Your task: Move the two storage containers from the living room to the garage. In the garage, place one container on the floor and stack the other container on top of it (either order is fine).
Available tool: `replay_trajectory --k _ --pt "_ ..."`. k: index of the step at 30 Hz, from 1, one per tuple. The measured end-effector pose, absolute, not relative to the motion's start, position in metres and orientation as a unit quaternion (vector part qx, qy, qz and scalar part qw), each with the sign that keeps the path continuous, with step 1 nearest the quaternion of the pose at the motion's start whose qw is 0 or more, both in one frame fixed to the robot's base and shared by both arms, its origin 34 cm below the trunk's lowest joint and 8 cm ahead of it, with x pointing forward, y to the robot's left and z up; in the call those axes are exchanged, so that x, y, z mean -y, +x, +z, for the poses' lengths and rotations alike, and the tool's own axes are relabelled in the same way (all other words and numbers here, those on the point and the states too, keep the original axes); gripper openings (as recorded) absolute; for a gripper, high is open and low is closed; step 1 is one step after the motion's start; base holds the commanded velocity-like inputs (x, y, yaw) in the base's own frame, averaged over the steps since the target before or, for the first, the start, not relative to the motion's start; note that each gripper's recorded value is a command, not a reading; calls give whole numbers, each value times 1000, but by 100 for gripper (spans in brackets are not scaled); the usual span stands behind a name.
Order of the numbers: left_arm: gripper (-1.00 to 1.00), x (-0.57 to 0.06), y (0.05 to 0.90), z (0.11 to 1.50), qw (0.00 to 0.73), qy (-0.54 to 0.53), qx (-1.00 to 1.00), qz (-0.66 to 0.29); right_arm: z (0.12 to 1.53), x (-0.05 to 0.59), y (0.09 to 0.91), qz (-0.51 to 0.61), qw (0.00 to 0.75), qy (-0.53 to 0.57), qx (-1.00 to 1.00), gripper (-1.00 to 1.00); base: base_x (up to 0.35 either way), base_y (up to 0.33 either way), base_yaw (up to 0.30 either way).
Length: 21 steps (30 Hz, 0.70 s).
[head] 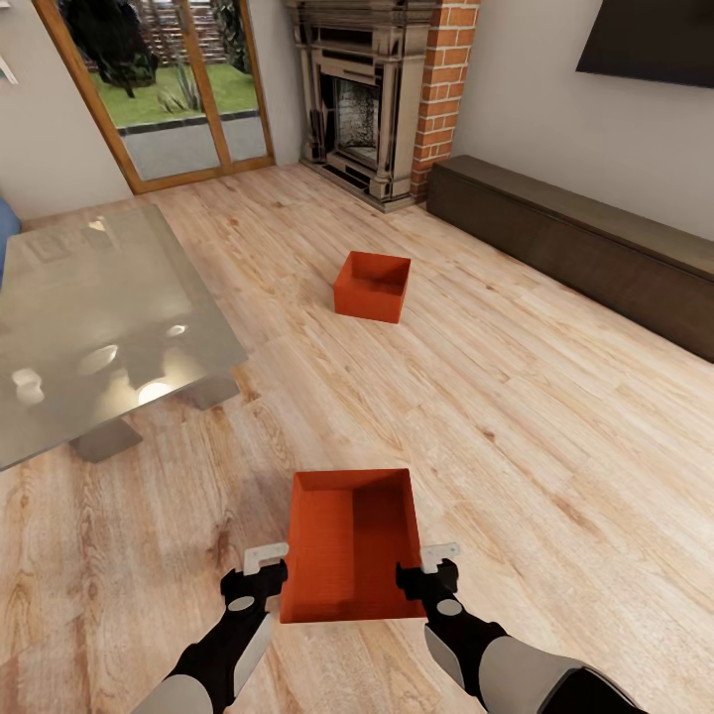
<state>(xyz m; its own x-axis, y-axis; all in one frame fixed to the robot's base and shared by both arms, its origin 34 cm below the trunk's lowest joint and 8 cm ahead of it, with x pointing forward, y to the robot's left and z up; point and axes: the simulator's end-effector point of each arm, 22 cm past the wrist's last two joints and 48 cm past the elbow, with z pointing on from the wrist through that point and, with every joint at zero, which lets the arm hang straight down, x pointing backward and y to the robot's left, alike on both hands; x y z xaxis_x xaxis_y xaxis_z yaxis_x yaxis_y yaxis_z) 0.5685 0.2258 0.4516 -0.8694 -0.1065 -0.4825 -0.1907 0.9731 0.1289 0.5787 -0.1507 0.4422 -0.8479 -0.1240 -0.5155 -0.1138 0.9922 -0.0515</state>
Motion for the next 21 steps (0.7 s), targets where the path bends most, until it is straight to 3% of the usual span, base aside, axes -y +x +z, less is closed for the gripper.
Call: replay_trajectory --k 21 --pt "100 -200 575 453 253 -37 -965 56 442 170 582 -24 278 -51 -959 100 0 0 0"
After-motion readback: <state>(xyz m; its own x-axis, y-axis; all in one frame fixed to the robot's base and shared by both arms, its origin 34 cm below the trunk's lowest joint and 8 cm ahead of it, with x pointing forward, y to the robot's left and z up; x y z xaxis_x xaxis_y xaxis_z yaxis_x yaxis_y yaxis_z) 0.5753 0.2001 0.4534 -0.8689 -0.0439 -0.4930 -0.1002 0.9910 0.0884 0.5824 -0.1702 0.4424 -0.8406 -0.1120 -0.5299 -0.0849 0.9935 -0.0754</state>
